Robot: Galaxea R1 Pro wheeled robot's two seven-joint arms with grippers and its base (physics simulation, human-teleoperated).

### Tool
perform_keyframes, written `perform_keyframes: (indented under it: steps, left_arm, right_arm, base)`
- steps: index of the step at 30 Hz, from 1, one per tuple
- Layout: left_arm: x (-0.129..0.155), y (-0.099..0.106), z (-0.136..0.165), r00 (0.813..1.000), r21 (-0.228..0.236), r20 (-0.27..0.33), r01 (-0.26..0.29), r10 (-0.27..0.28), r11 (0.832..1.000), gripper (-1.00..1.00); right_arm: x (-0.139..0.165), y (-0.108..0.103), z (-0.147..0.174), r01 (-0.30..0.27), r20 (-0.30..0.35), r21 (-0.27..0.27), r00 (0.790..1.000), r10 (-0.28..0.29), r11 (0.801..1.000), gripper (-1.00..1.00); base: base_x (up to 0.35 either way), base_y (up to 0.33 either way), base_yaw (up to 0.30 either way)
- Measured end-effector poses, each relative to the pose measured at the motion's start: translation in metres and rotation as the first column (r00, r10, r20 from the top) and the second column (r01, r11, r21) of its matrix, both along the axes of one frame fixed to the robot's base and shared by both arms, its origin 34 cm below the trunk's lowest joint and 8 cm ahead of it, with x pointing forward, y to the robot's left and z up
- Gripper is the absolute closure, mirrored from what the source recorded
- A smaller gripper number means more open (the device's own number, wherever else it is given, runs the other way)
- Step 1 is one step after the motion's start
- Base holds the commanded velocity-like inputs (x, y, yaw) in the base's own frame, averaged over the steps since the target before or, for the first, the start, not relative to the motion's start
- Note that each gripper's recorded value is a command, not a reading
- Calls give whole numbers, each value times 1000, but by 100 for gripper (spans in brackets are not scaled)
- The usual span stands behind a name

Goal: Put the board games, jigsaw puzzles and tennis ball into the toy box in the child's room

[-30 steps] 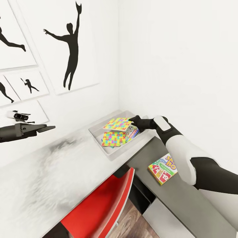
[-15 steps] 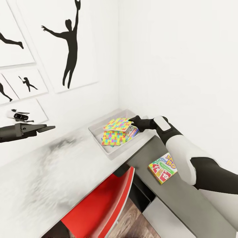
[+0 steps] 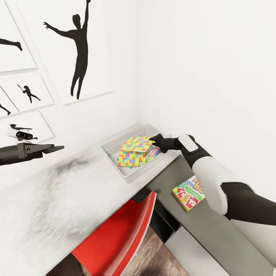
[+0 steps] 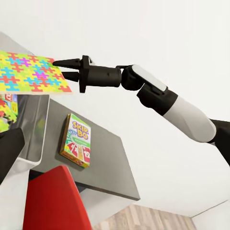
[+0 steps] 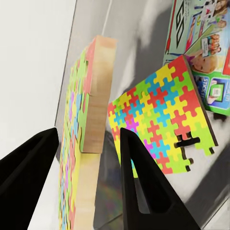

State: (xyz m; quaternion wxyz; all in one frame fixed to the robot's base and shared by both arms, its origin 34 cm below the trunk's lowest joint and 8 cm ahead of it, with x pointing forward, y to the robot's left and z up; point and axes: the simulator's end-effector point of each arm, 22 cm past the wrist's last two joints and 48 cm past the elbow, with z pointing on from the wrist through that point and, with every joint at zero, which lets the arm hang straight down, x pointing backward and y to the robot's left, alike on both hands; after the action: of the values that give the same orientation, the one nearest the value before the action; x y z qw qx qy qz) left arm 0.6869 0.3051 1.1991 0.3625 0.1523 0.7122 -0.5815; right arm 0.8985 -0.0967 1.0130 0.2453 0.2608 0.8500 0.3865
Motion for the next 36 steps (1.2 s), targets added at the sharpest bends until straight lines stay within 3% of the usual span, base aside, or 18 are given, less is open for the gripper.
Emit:
perform_keyframes:
  steps: [14,15,36]
  left_arm:
    - [0,0,-1,1000,0,-2,1,-1,1000,-100]
    - [0,0,-2,1000,0,-2,1,-1,1000,-100]
    - [0,0,-2,1000,1,-2,1,-1,1000,-100]
  right_arm:
    - [0,0,-2,1,-1,3,1000,-1,1000,100]
    - [0,0,-2,1,-1,3,1000,-1,1000,-100]
    - [0,0,-2,1,-1,5,1000,-1,1000,-100]
  base:
    - [0,0,0]
    - [0,0,0]
    - [0,0,0]
